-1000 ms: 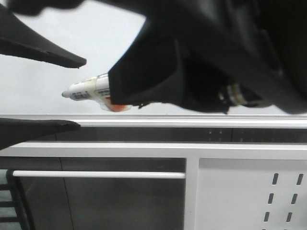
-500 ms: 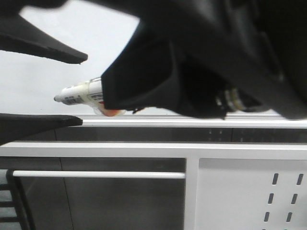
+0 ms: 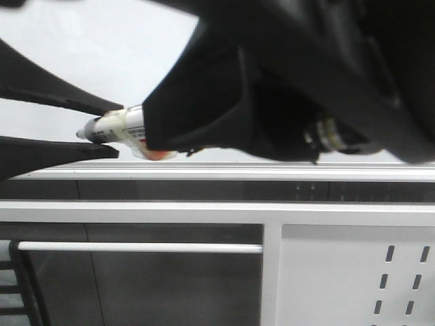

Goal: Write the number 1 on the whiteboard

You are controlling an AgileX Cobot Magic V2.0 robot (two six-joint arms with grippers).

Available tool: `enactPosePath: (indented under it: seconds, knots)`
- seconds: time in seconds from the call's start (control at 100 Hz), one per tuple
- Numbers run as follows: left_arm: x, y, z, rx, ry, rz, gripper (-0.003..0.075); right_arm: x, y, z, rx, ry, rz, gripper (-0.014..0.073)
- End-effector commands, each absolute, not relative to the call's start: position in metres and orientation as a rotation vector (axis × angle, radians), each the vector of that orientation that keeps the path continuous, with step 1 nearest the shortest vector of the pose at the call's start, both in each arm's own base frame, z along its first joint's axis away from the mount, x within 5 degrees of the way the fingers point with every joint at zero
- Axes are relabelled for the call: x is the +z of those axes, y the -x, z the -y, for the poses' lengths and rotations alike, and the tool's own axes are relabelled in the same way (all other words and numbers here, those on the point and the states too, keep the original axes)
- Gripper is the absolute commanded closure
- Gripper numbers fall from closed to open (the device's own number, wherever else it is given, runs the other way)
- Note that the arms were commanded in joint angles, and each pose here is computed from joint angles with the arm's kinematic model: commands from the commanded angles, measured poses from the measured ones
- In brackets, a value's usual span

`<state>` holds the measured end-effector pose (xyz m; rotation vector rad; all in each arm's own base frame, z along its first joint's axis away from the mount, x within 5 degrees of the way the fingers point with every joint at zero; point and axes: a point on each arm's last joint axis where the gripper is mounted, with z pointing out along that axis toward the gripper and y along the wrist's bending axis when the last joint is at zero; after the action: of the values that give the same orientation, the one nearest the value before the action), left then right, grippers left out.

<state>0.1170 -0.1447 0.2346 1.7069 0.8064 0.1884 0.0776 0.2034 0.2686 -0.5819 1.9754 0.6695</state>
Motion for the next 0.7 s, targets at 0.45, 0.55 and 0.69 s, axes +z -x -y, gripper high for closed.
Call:
enactPosePath:
  seconds: [0.45,0.55,0.69]
  knots:
    - [0.2509,-0.1180,0.1507,0.162,-1.625,-0.759,0.0738,0.2826,-0.0758,-0.2082,0.723,0.626,-1.914,0.0656]
    - [0.2509,-0.1180,0.1507,0.162,-1.625,-0.759,0.0738,0.2827,-0.0759,-0.2081,0.721,0.626,-1.912,0.0655]
    - [0.2509,-0.1180,0.1506,0.162,-1.624,-0.760,0.0738,0.2844,-0.0777,-0.2068,0.696,0.620,-1.890,0.0573]
